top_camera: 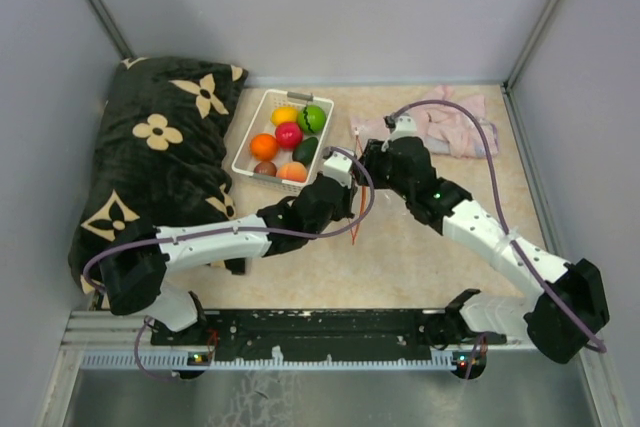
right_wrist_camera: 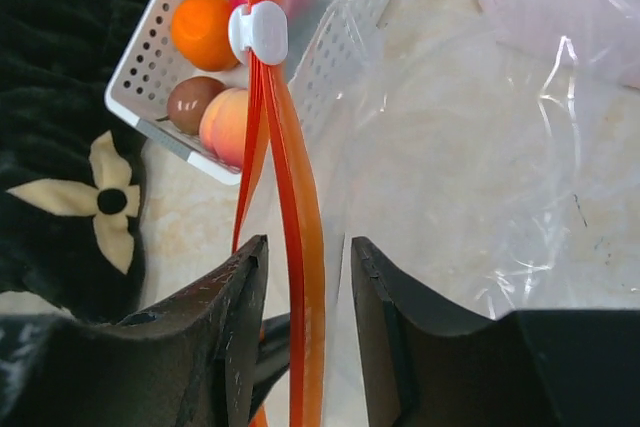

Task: Place the food in the zip-top bag and seal the zipper
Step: Open the zipper of the food storage bag.

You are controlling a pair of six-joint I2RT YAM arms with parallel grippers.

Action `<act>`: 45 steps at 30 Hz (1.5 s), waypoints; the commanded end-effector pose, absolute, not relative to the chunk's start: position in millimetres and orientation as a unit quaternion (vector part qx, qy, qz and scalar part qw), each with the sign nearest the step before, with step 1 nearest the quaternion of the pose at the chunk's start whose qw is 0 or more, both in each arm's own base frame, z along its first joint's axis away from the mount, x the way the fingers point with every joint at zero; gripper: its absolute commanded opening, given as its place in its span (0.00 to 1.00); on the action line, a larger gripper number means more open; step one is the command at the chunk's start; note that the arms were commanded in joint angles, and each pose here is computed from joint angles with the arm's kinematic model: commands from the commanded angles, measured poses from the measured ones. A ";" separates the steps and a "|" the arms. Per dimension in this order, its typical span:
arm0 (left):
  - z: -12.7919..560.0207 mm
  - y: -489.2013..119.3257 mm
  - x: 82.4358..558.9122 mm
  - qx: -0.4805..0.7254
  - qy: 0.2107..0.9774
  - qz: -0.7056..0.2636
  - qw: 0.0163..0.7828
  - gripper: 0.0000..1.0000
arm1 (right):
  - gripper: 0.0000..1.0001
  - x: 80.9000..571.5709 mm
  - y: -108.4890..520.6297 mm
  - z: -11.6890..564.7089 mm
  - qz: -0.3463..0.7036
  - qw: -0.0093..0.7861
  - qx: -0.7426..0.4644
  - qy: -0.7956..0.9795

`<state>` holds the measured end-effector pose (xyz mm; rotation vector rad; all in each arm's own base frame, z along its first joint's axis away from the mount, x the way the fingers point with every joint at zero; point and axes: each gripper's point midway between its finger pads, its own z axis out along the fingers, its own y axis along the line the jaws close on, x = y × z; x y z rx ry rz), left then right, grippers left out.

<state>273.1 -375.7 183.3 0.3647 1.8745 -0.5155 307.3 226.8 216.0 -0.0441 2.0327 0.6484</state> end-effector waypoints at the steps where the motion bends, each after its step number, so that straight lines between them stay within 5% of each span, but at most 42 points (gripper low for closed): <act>1: 202.1 -372.4 276.5 0.151 0.780 -0.191 0.576 0.00 | 0.40 317.5 220.0 222.1 0.226 0.492 -0.002 0.840; 17: 210.1 -360.5 280.5 0.134 0.772 -0.170 0.597 0.00 | 0.37 320.1 166.2 208.5 0.094 0.513 0.032 0.853; 45: 198.7 -373.4 283.7 0.018 0.811 -0.218 0.542 0.00 | 0.44 298.4 202.2 177.0 0.133 0.506 0.014 0.852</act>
